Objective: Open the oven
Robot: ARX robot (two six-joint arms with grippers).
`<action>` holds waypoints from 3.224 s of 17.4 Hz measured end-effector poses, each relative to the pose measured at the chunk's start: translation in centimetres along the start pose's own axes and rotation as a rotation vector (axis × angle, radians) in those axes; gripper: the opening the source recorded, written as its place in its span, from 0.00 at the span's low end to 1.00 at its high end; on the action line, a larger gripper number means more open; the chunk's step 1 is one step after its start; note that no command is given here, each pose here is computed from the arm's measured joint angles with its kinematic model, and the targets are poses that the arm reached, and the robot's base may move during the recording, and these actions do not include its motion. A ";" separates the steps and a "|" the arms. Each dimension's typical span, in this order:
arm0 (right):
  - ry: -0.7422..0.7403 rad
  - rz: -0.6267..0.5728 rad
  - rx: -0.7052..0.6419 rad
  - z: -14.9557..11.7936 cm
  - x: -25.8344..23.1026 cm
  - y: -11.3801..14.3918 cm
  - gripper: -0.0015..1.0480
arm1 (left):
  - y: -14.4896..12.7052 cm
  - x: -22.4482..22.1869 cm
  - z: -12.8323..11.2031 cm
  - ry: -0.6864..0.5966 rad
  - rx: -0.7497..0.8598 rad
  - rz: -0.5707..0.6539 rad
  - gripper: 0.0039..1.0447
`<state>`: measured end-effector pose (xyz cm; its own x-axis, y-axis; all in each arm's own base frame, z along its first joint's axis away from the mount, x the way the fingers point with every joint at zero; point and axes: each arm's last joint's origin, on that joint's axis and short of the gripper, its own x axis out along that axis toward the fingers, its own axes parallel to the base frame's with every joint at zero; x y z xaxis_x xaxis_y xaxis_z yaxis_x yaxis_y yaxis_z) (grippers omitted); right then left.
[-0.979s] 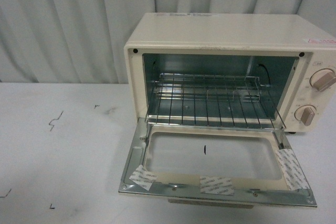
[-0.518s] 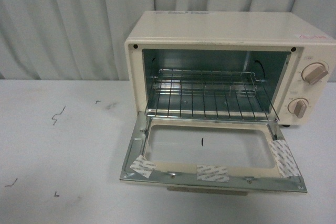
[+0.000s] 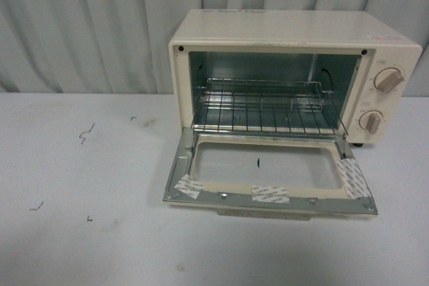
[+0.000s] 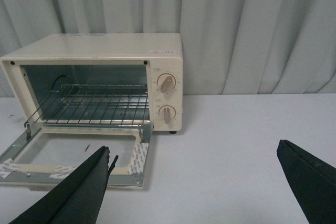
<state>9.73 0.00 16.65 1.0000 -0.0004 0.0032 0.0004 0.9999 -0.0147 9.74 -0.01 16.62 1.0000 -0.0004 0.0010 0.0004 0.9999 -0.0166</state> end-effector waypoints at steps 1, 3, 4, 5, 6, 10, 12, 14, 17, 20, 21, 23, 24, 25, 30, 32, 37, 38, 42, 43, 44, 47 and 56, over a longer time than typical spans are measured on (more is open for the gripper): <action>-0.004 0.000 0.000 0.0 0.0 0.0 0.94 | 0.0 0.0 0.0 -0.003 0.000 0.000 0.94; -0.003 0.000 0.000 0.0 0.0 0.0 0.94 | 0.0 0.0 0.0 -0.002 0.000 0.000 0.94; 0.000 0.000 0.000 0.0 0.0 0.0 0.94 | 0.0 0.0 0.0 -0.001 0.000 0.000 0.94; 0.000 0.000 0.000 0.0 0.0 0.0 0.94 | 0.0 0.0 0.0 -0.001 0.000 0.000 0.94; -0.001 0.000 0.000 0.0 0.0 0.0 0.94 | 0.0 0.0 0.0 -0.001 0.000 0.000 0.94; -0.001 0.000 0.000 0.0 0.0 0.0 0.94 | 0.0 0.0 0.0 0.000 0.000 0.000 0.94; -0.005 0.000 0.000 0.0 0.0 0.0 0.94 | 0.0 0.0 0.0 0.000 0.000 0.000 0.94; -0.003 0.000 0.000 0.0 0.0 0.0 0.94 | 0.0 0.0 0.0 -0.002 0.000 0.000 0.94; -0.001 0.000 0.000 0.0 0.0 0.0 0.94 | 0.0 0.0 0.0 -0.002 0.000 0.000 0.94; 0.002 0.000 0.000 0.0 0.0 0.0 0.94 | 0.0 0.0 0.0 0.000 0.000 0.000 0.94; 0.000 0.000 0.000 0.0 0.0 0.0 0.94 | 0.0 0.0 0.0 0.000 0.000 0.000 0.94; -0.002 0.000 0.000 0.0 0.0 0.0 0.94 | 0.0 0.0 0.0 -0.002 0.000 0.000 0.94; -0.001 0.000 0.000 0.0 0.0 0.0 0.94 | 0.0 0.0 0.0 0.000 0.000 0.000 0.94; 0.000 0.000 0.000 0.0 0.0 0.0 0.94 | 0.0 0.0 0.0 -0.001 0.000 0.000 0.94; -0.001 0.000 0.000 0.0 0.0 0.0 0.94 | 0.0 0.0 0.0 -0.001 0.000 0.000 0.94; -0.001 0.000 0.000 0.0 0.0 0.0 0.94 | 0.0 0.0 0.0 -0.001 0.000 0.000 0.94; -0.001 0.000 0.000 0.0 0.0 0.0 0.94 | 0.0 0.0 0.0 -0.001 0.000 0.000 0.94; -0.001 0.000 0.000 0.0 0.0 0.0 0.94 | 0.0 0.0 0.0 -0.001 0.000 0.000 0.94; -0.003 0.000 0.000 0.0 0.0 0.0 0.94 | 0.0 0.0 0.0 -0.002 0.000 0.000 0.94; 0.000 -0.002 0.000 0.0 0.0 0.0 0.94 | 0.0 0.0 0.0 -0.003 0.000 -0.001 0.94; -0.002 0.000 0.000 0.0 0.0 0.0 0.94 | 0.0 0.0 0.0 -0.002 0.000 0.000 0.94; 0.000 0.001 0.000 0.0 0.0 0.0 0.94 | 0.0 0.0 0.0 -0.001 0.000 0.000 0.94; -0.001 0.001 0.000 0.0 0.0 0.0 0.94 | 0.0 0.0 0.0 -0.002 0.002 -0.001 0.94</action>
<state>9.72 0.00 16.66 1.0000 0.0004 0.0044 -0.0003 0.9999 -0.0147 9.74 -0.01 16.63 1.0000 -0.0011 0.0025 0.0012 0.9999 -0.0143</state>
